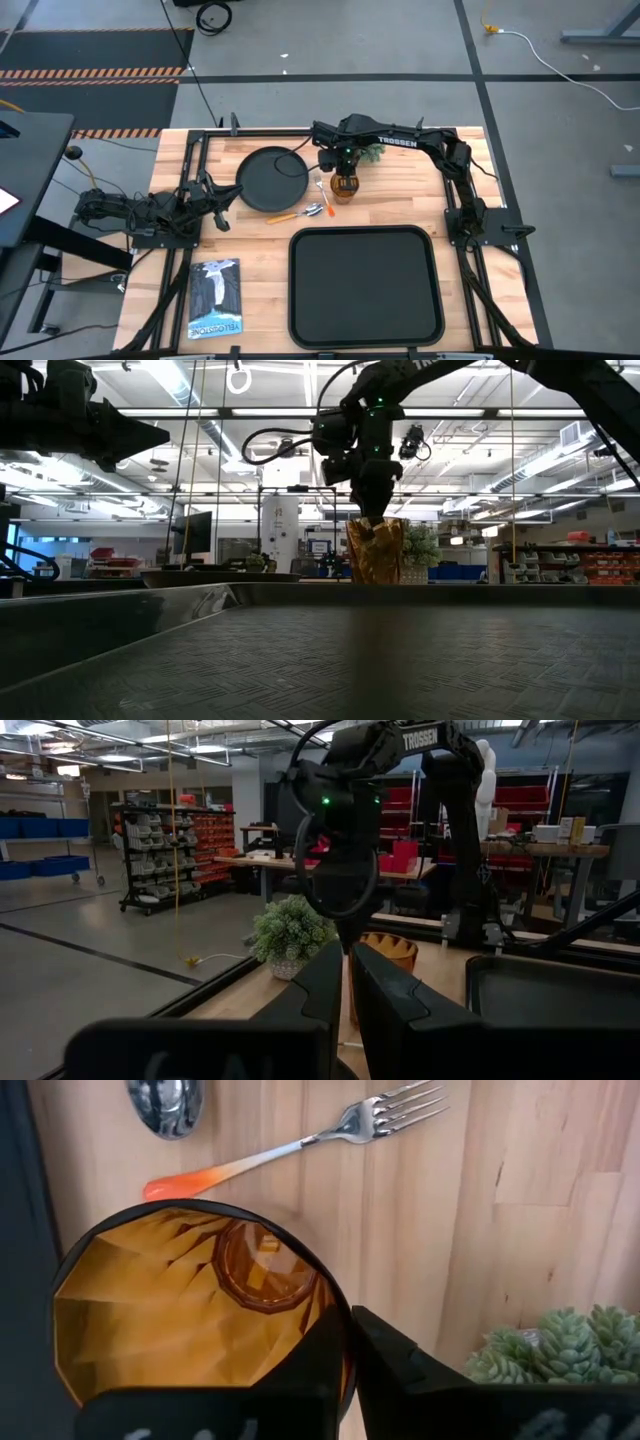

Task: Pick and place plate/cup/fork/spoon on tray
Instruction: Put the orange glass on the top right of the black tray

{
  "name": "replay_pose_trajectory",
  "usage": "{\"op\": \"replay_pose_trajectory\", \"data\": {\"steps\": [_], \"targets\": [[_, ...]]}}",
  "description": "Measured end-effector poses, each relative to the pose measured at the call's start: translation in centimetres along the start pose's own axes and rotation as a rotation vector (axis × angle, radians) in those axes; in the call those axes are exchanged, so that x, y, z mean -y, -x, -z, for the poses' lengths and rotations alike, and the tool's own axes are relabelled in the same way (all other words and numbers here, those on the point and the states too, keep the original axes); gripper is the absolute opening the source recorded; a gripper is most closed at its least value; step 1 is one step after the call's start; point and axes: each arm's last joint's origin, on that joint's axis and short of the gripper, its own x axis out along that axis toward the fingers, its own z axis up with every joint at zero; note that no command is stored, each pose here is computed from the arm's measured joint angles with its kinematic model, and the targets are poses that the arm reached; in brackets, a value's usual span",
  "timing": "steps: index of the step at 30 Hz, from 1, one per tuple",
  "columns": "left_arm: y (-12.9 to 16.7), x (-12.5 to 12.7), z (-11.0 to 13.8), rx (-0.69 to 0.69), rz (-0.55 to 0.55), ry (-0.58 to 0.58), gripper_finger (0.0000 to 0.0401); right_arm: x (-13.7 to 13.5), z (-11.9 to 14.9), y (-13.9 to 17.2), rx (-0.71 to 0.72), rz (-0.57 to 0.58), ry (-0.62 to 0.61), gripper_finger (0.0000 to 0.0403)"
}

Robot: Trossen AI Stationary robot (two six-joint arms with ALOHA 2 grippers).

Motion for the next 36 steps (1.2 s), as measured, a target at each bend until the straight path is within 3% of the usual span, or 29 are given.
{"op": "replay_pose_trajectory", "data": {"steps": [18, 27, 36], "targets": [[0.0, 0.0, 0.0, 0.0, 0.0, -0.001, 0.0036, -1.0, 0.8, 2.3, -0.037, -0.061, -0.057, 0.0018], [0.0, 0.0, 0.0, 0.001, 0.0, -0.001, 0.0036, -4.5, 1.8, 4.8, 0.003, -0.045, -0.083, 0.0015], [0.0, 0.0, 0.0, 0.001, 0.0, -0.001, 0.0036, -8.4, 5.9, 5.2, 0.025, -0.029, -0.179, 0.0014]]}}
